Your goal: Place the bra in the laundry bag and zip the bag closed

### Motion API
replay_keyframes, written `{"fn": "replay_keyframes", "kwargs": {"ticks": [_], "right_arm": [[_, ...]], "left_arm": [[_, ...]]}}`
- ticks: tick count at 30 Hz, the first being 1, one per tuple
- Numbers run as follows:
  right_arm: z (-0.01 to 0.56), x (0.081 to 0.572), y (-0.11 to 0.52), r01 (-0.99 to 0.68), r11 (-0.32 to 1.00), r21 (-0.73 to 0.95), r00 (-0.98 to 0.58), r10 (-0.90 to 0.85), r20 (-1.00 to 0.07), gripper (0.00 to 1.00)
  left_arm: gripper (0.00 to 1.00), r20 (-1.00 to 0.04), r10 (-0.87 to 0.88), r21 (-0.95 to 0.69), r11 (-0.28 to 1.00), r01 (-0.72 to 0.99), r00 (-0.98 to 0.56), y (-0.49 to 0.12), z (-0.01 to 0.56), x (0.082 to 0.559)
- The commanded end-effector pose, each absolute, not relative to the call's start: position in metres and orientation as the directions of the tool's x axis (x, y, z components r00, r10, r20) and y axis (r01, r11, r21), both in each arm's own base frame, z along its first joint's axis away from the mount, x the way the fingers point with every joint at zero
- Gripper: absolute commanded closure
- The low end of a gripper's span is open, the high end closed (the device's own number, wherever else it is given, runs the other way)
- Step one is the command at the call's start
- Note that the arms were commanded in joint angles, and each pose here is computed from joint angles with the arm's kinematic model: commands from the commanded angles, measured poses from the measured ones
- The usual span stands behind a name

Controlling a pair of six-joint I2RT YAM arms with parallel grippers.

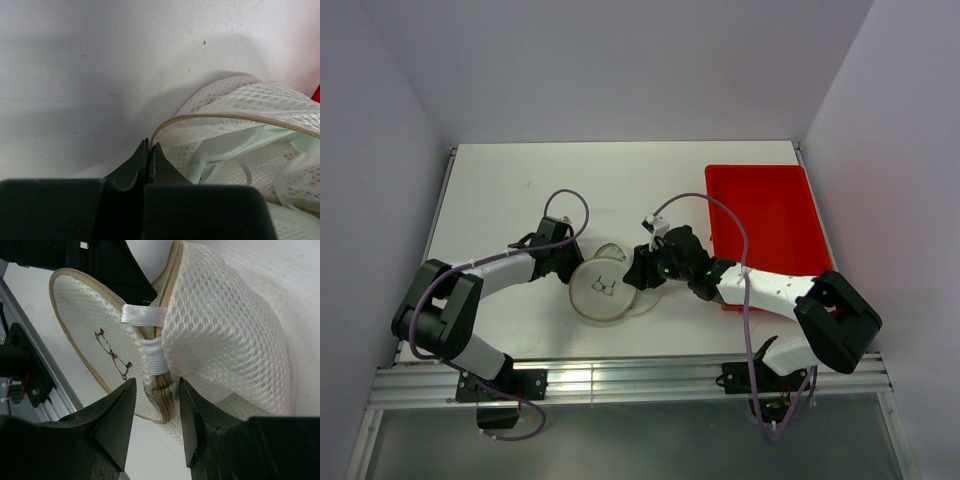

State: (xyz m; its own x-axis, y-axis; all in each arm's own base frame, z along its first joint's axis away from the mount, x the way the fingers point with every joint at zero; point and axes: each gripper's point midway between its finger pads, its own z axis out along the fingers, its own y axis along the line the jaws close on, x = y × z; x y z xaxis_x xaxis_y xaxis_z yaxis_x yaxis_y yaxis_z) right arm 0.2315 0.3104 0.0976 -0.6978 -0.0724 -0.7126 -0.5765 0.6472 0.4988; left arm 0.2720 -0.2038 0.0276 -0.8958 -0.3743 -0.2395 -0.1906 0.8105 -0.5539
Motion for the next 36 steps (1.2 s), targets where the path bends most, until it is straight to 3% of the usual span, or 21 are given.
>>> {"fn": "replay_keyframes", "kwargs": {"ticks": [1,4,11,20,26,29,30,32,33,36], "right_arm": [[0.109,0.236,0.318,-0.595,0.631,0.498,-0.668,-0.043,-0.743,0.53],[0.107,0.234,0.319,-0.586,0.628,0.512,-0.679,-0.036,-0.733,0.61],[0.115,0.236,0.322,-0.519,0.644,0.563,-0.731,0.008,-0.683,1.00],[0.189,0.243,0.325,-0.297,0.667,0.684,-0.823,0.184,-0.537,1.00],[0.201,0.249,0.327,-0.136,0.663,0.737,-0.875,0.268,-0.402,1.00],[0.197,0.252,0.326,-0.059,0.672,0.738,-0.889,0.302,-0.345,1.00],[0.198,0.253,0.326,-0.048,0.671,0.740,-0.891,0.307,-0.336,1.00],[0.200,0.255,0.325,-0.019,0.668,0.744,-0.885,0.335,-0.324,1.00],[0.200,0.255,0.324,-0.013,0.668,0.744,-0.883,0.342,-0.322,1.00],[0.200,0.259,0.322,0.014,0.673,0.740,-0.883,0.356,-0.307,1.00]], "left_arm": [[1.00,-0.273,-0.353,-0.578,0.804,-0.141,-0.895,-0.211,0.041,0.283],[1.00,-0.273,-0.353,-0.578,0.804,-0.141,-0.895,-0.211,0.040,0.284],[1.00,-0.287,-0.356,-0.562,0.814,-0.145,-0.889,-0.206,0.040,0.284],[1.00,-0.329,-0.387,-0.547,0.822,-0.160,-0.861,-0.193,0.042,0.277],[1.00,-0.373,-0.408,-0.541,0.825,-0.163,-0.833,-0.183,0.052,0.273],[0.93,-0.406,-0.432,-0.541,0.824,-0.169,-0.805,-0.176,0.061,0.272],[0.81,-0.424,-0.446,-0.553,0.817,-0.165,-0.788,-0.174,0.069,0.272],[0.69,-0.453,-0.465,-0.541,0.822,-0.180,-0.761,-0.166,0.076,0.274],[0.56,-0.474,-0.478,-0.552,0.816,-0.174,-0.739,-0.163,0.087,0.275],[0.45,-0.507,-0.495,-0.563,0.810,-0.164,-0.705,-0.156,0.109,0.273]]}}
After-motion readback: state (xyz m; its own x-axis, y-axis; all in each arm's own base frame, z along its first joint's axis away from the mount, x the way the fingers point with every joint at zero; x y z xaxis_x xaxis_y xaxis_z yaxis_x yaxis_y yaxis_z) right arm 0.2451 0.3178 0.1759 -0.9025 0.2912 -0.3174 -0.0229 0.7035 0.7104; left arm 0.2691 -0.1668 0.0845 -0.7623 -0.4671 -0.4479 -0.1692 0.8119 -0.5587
